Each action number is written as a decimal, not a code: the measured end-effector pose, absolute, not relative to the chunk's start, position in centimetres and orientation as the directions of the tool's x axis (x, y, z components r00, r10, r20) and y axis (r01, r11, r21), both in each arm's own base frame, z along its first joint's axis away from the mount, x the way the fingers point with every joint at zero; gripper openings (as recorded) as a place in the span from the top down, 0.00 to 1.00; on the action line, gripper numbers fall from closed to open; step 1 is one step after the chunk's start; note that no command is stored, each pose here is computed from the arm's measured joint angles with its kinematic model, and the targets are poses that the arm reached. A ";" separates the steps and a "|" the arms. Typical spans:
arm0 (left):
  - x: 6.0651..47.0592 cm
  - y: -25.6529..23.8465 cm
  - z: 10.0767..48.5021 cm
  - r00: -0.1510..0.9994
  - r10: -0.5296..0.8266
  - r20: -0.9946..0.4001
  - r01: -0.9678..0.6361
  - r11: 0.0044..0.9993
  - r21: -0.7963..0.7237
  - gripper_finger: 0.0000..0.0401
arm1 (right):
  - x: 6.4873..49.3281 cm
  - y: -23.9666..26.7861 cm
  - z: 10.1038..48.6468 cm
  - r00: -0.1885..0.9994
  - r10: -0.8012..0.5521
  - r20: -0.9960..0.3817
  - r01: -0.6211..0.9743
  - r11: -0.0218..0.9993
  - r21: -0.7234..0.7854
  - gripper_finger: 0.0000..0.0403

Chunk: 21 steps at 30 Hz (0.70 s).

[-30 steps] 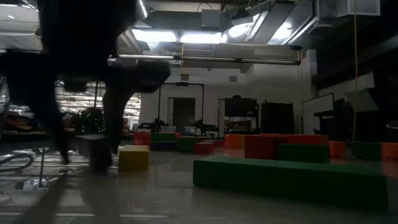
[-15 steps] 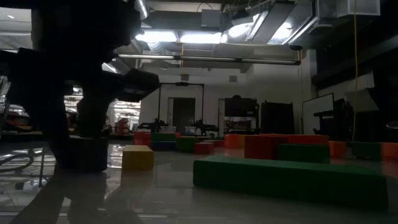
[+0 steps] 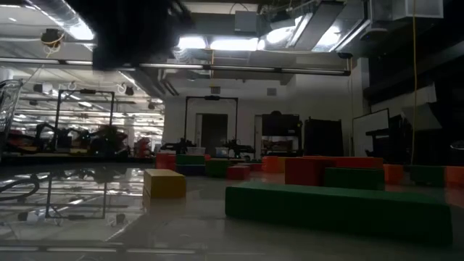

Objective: Sort blocks by size
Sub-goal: Put the large violet block into the left transparent bin

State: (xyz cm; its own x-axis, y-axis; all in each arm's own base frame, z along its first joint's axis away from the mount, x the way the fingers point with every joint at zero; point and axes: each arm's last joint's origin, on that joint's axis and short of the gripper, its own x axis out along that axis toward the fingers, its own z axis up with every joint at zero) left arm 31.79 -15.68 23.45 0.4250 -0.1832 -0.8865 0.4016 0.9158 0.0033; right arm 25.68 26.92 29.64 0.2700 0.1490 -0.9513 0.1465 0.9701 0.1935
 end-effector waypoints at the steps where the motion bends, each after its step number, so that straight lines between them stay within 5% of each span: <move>1: 31.3 -15.6 24.4 0.423 -0.188 -0.887 0.367 0.930 -0.022 0.90 | 25.9 26.9 29.9 0.294 0.145 -0.945 0.131 0.973 0.190 0.44; 9: 25.1 -15.8 28.5 0.238 -0.222 -0.946 -0.016 0.972 -0.232 0.88 | 28.9 25.8 29.6 0.510 0.093 -0.855 0.021 0.992 0.121 0.44; 21: 17.0 -20.0 28.4 0.019 -0.123 -0.992 -0.371 0.921 -0.122 0.80 | 33.1 22.9 25.4 0.610 0.176 -0.772 0.014 0.973 0.232 0.44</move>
